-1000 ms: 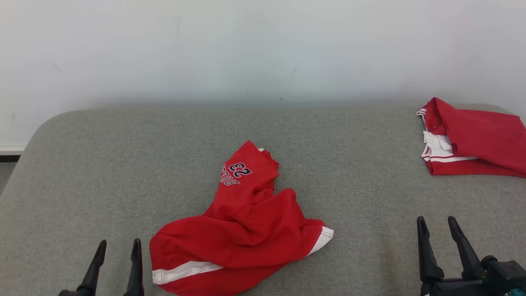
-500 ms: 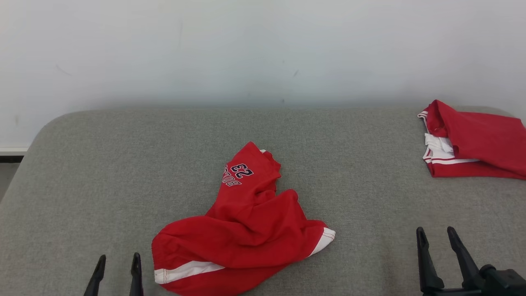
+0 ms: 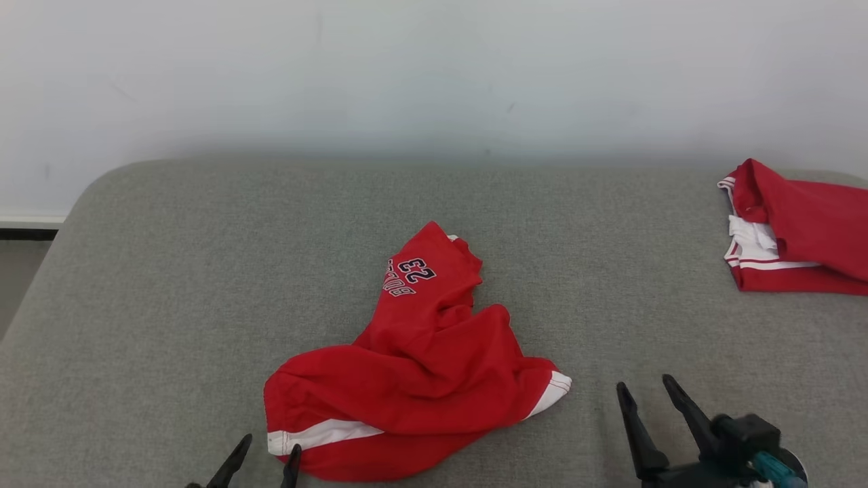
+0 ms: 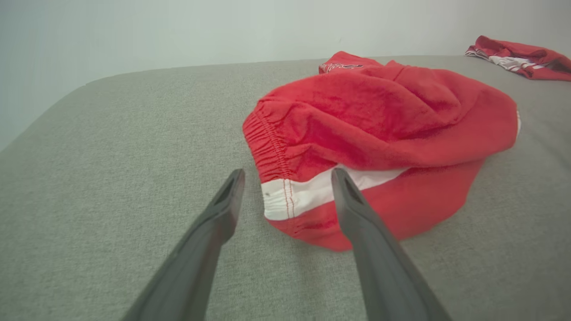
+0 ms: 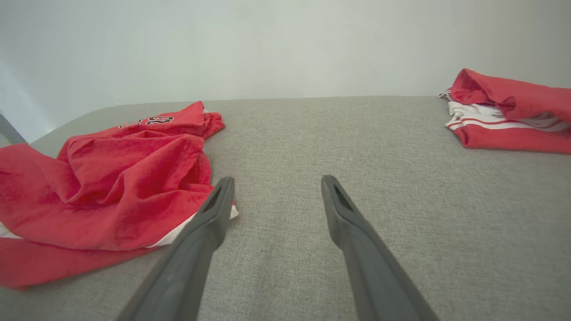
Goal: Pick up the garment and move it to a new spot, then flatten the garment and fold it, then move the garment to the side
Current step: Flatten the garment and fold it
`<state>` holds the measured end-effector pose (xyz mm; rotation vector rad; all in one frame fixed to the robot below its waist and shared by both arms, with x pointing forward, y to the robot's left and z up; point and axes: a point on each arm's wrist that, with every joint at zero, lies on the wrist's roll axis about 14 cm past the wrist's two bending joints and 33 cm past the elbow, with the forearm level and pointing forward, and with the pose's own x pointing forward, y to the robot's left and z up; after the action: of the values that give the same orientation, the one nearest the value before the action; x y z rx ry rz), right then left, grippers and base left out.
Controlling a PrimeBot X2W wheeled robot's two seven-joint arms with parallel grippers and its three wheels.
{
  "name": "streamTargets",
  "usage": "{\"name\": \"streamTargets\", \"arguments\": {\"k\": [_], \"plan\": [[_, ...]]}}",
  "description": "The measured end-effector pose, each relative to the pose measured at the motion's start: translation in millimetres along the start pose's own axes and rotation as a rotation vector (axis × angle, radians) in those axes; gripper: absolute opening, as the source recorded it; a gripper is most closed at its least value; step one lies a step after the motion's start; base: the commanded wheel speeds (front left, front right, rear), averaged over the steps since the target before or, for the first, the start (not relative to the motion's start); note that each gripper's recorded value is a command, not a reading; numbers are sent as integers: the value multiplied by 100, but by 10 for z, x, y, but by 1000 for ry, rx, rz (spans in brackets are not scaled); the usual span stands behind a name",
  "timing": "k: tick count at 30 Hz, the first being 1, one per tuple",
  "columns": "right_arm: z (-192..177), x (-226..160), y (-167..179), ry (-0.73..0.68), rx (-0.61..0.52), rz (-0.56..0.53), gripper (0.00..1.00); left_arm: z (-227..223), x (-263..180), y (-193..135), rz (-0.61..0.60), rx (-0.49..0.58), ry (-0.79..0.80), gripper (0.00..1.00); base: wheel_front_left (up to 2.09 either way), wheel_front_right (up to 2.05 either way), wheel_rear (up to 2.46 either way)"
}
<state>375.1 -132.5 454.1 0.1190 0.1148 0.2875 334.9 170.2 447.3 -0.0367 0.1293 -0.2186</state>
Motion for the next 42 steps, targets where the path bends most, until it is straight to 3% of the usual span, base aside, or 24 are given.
{"name": "streamTargets", "arguments": {"k": [9,24,25,26,27,28,29,42], "plan": [[-250,312,169,109,-24,82,100,-231,175,120,-31,0,113,100,0,0,0],[-600,509,416,243,-11,146,100,-330,328,83,-84,-14,177,100,0,0,0],[-628,521,435,253,-1,146,84,-346,329,73,-87,-18,182,98,0,0,0],[-655,529,450,263,10,146,46,-358,333,71,-86,-24,187,67,0,0,0],[-676,538,461,271,14,147,9,-363,338,66,-86,-36,189,45,0,0,0],[-675,558,469,272,18,149,0,-368,343,61,-86,-40,191,18,0,0,0],[-663,581,474,269,24,149,0,-366,348,55,-88,-42,191,0,0,0,0],[-243,501,303,116,67,124,0,131,461,-130,-138,-100,25,0,0,0,0]]}}
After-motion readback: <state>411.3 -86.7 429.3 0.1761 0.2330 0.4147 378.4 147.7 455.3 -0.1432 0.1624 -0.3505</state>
